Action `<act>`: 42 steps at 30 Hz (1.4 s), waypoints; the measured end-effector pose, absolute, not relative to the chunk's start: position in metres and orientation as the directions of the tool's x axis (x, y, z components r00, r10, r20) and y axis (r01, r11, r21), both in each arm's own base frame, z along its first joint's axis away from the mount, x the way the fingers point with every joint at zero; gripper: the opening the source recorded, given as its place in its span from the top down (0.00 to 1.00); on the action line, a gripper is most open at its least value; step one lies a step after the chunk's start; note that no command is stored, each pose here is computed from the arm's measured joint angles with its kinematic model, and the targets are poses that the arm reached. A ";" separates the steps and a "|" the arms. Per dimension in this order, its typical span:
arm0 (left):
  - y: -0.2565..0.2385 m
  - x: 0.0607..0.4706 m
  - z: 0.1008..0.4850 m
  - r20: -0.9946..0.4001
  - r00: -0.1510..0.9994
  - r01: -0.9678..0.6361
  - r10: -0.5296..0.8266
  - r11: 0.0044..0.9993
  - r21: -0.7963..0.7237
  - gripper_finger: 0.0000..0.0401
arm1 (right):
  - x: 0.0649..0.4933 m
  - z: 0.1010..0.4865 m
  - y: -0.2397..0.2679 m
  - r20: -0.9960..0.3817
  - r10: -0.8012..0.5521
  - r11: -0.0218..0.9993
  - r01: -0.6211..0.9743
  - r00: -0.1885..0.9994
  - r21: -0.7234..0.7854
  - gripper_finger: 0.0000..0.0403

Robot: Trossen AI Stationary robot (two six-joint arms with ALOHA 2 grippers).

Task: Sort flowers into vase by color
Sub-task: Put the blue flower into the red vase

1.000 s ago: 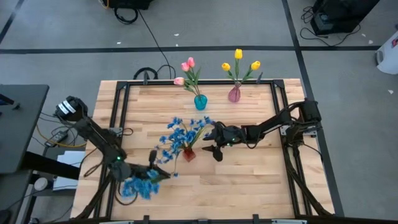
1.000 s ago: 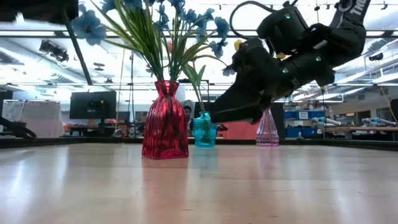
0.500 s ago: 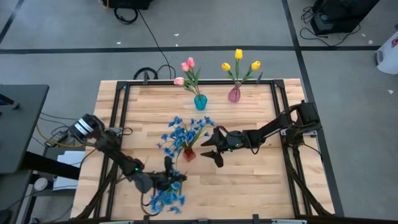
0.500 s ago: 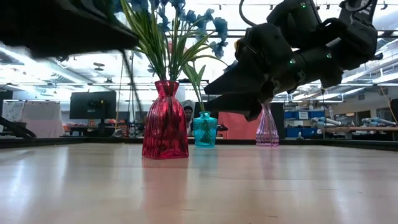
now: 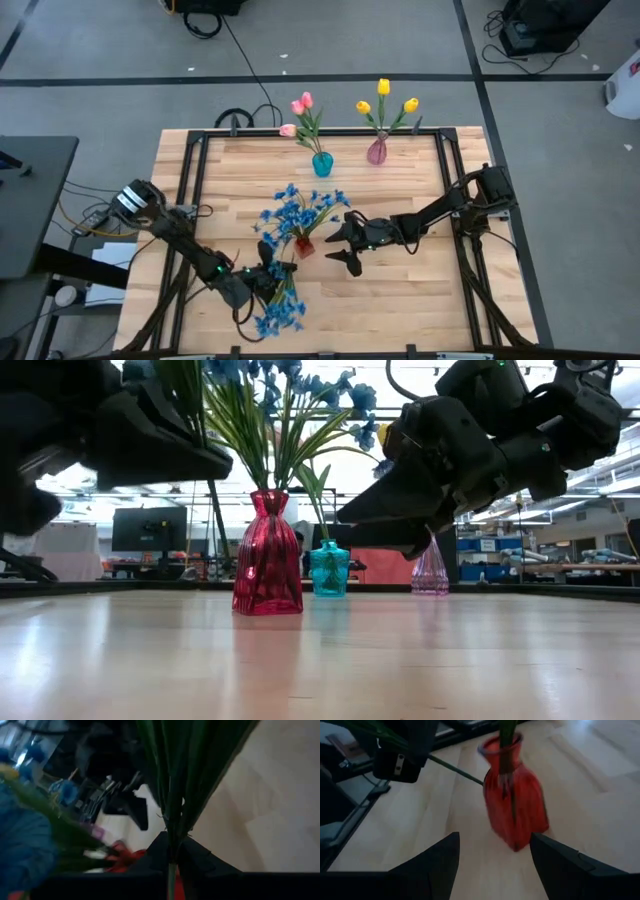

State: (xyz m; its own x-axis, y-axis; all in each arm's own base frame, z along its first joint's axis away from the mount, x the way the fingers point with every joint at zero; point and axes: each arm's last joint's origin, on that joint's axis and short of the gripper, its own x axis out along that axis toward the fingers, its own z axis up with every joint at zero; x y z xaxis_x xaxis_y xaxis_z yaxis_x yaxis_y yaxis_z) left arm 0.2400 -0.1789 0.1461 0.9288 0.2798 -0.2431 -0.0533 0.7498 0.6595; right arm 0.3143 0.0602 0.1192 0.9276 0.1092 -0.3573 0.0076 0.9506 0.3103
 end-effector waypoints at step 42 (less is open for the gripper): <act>-0.118 0.247 0.200 -0.064 0.960 -0.234 0.272 0.908 0.348 0.92 | 0.316 0.120 0.054 -0.347 0.053 0.953 0.057 0.936 0.299 0.38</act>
State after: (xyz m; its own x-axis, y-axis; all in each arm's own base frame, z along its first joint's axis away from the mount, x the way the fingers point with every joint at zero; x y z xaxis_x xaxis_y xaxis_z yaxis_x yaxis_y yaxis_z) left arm 0.2472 -0.1182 0.1998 0.9602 0.2716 -0.0644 -0.2336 0.9081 0.3476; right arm 0.3158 0.0540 0.1202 0.9363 0.0532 -0.3471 0.0567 0.9526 0.2990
